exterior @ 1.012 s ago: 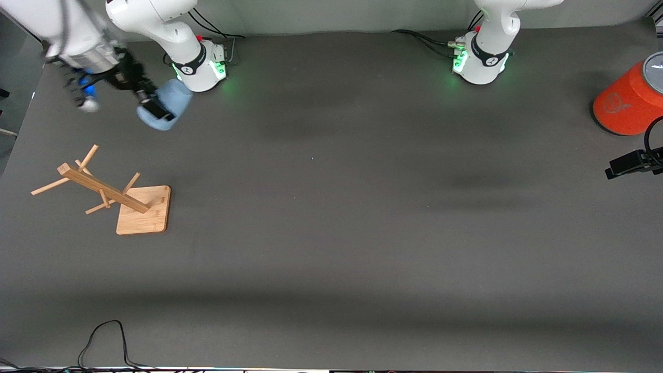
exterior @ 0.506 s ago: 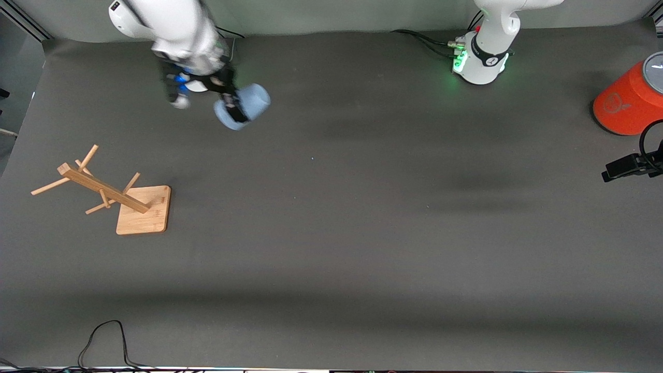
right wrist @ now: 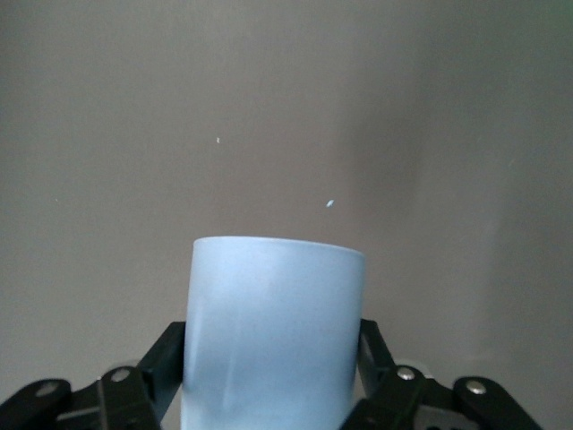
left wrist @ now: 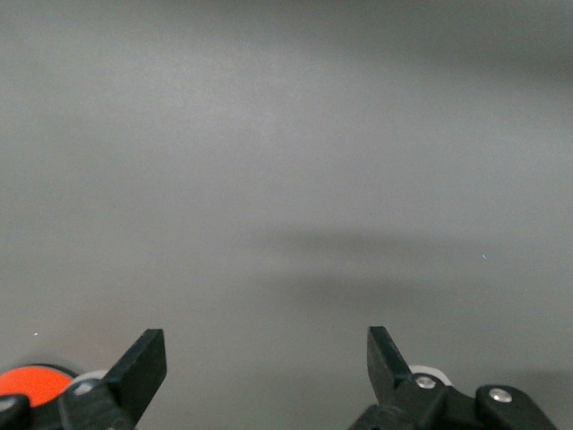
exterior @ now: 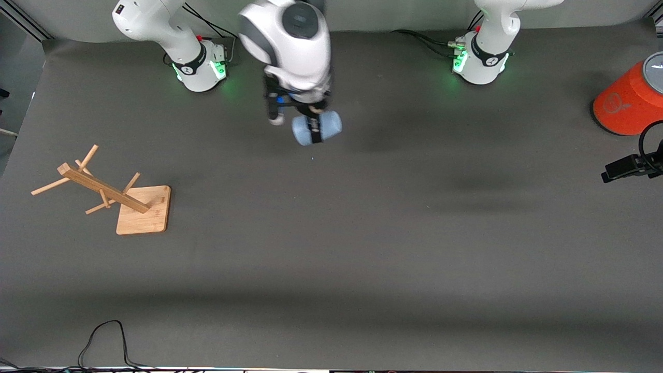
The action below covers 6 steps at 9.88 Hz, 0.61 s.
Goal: Rotate and upright cup with both arms
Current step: 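Lift the blue cup off the peg with the right gripper, then carry the cup to mid-table and lower it onto its side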
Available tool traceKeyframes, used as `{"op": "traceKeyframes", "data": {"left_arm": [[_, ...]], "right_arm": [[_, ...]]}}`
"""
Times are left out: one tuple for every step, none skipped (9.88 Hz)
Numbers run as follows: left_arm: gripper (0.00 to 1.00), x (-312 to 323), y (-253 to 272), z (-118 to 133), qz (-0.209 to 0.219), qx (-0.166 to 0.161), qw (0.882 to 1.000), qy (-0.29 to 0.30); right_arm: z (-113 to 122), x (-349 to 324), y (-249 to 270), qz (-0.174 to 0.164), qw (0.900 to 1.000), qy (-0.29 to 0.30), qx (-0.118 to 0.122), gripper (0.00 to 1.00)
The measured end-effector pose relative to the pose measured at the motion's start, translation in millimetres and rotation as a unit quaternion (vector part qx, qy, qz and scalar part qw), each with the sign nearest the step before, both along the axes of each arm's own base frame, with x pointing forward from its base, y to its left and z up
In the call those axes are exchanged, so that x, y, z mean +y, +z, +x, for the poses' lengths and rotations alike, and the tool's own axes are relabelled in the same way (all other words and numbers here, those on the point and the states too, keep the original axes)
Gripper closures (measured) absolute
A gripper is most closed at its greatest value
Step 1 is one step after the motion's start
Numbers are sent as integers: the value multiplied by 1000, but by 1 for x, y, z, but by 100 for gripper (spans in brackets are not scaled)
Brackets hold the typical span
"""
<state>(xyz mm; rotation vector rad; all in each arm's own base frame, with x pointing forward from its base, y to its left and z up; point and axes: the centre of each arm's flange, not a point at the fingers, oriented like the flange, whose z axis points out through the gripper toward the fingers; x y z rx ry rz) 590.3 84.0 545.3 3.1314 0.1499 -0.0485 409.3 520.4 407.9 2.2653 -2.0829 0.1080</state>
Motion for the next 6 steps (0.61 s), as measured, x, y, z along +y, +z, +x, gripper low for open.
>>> {"op": "traceKeyframes", "data": {"left_arm": [[0,0,-4,0,0,1,1000,0],[0,0,-5,0,0,-1,1000,0],[0,0,-5,1,0,-1,1000,0],[0,0,-5,1,0,-1,1000,0],[0,0,-5,1,0,-1,1000,0],[0,0,-6,0,0,-1,1000,0]], "right_arm": [[-4,26,-27,-15,1000,-16,-7,19],[-8,46,-56,-29,999,-28,-10,19],[-11,57,-83,-43,998,-37,-9,19],[-16,64,-108,-56,997,-48,-9,19],[-21,69,-132,-66,996,-58,-11,19],[-27,72,-153,-79,995,-67,-12,19]]}}
